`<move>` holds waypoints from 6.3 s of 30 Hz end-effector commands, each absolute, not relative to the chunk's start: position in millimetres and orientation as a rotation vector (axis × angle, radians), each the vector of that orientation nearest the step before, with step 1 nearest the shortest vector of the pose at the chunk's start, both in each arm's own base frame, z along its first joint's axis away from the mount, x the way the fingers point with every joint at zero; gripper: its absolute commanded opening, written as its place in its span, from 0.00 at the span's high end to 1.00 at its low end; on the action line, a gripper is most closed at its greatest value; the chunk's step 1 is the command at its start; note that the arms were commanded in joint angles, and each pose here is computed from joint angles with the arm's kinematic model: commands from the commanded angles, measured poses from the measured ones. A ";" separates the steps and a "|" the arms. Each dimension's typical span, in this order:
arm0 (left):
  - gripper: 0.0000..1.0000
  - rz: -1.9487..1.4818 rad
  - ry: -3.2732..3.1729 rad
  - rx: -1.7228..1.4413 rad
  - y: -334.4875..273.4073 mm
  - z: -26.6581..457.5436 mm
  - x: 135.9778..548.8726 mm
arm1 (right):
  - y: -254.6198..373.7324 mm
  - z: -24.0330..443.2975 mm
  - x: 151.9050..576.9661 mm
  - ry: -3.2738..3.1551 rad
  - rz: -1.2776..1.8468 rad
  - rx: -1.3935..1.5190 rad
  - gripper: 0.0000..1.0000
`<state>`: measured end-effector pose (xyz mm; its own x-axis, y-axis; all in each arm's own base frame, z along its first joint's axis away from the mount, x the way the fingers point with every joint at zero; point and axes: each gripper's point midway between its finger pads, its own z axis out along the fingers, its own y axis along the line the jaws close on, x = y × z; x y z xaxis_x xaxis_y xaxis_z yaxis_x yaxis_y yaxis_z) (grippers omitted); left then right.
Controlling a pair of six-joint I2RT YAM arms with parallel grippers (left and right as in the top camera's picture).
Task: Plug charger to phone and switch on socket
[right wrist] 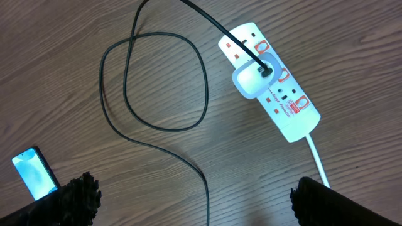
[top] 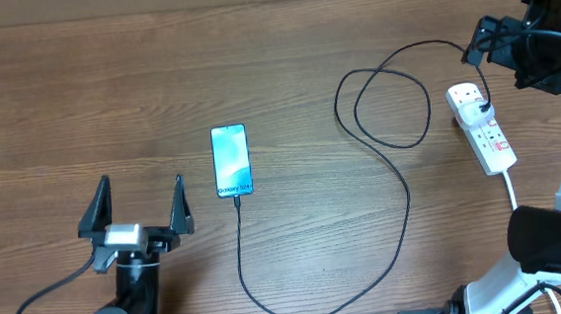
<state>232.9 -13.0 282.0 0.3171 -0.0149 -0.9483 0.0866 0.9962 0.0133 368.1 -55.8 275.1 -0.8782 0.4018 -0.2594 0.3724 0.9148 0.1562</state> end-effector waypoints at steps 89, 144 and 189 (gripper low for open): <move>0.00 -0.027 1.642 0.002 1.8 157.2 246.0 | -30.1 345.8 428.0 2.314 0.272 0.344 0.00; 0.01 -0.027 1.642 0.002 1.8 157.2 246.0 | 12.0 168.1 242.6 1.644 0.113 0.001 0.01; 0.00 -0.027 1.642 0.002 1.8 157.3 246.1 | 5.1 167.1 242.9 1.647 0.079 0.032 0.00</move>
<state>246.3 -1.1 157.9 -0.0734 -0.0229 -0.9970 0.0308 0.9992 -0.0252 243.1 7.0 167.0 -0.0854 0.0731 -0.9937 -0.0381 0.9963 0.0765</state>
